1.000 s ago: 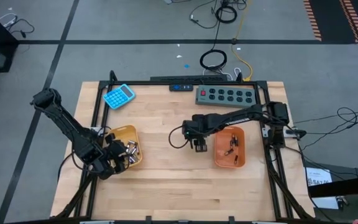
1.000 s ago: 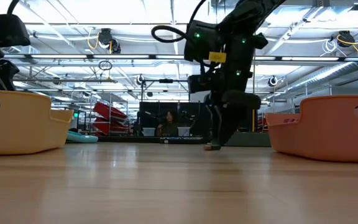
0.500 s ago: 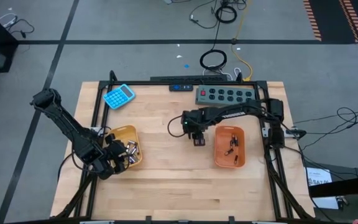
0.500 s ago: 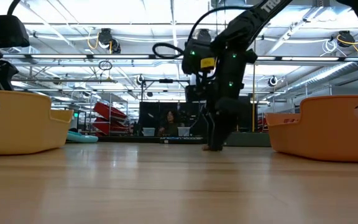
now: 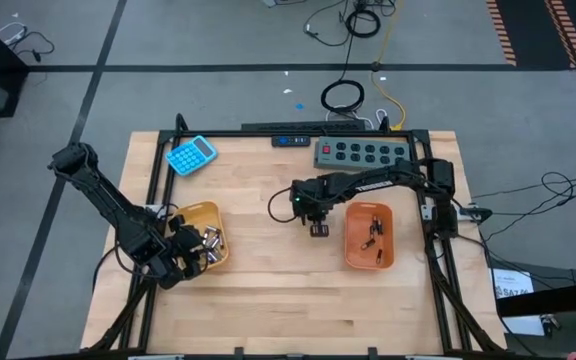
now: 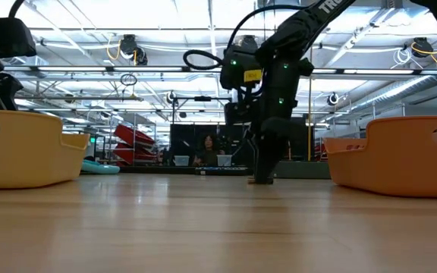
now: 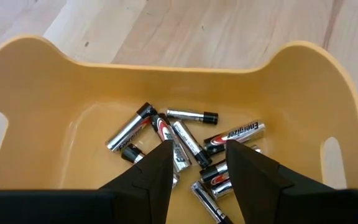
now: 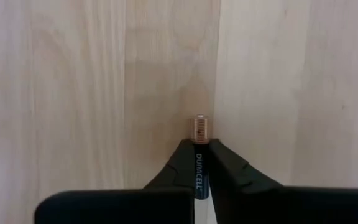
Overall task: Sort batteries
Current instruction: Put the brown battery into the orange bin
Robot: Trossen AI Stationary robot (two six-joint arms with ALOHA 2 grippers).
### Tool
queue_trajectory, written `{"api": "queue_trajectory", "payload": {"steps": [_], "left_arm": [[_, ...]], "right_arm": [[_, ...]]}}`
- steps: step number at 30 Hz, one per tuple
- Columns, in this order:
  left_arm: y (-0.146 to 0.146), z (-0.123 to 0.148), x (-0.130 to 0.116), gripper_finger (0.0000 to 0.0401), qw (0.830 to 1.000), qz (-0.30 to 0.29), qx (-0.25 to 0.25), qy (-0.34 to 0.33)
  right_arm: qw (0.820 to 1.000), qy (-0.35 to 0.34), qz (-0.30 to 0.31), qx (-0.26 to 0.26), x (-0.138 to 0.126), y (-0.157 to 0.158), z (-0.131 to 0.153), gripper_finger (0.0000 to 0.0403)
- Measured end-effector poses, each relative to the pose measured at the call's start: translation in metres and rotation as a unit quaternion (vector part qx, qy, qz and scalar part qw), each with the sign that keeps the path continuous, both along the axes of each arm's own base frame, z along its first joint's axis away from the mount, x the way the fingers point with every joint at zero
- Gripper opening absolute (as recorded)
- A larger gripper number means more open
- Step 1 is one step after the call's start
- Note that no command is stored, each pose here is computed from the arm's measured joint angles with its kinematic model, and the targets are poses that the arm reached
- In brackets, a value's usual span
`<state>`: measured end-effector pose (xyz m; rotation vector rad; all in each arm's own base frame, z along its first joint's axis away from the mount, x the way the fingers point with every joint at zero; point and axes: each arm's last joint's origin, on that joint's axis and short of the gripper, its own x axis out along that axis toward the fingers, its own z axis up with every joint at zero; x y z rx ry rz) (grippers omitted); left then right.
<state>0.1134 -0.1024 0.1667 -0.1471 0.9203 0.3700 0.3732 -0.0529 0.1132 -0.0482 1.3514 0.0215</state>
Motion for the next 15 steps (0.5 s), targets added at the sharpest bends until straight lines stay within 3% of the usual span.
{"api": "queue_trajectory", "payload": {"steps": [6,9,15], "left_arm": [[-0.005,0.002,0.004,0.0157,0.999,0.000,-0.025,-0.025],[-0.007,0.003,0.006,0.0157,0.999,0.000,-0.036,-0.035],[-0.012,0.006,0.011,0.0157,0.995,0.000,-0.069,-0.065]], "right_arm": [[0.999,-0.048,-0.011,-0.018,-0.007,0.012,0.041,0.0004],[0.995,-0.092,-0.016,-0.036,-0.018,0.021,0.085,0.0003],[0.995,-0.053,-0.057,-0.059,-0.068,0.051,0.137,0.0003]]}}
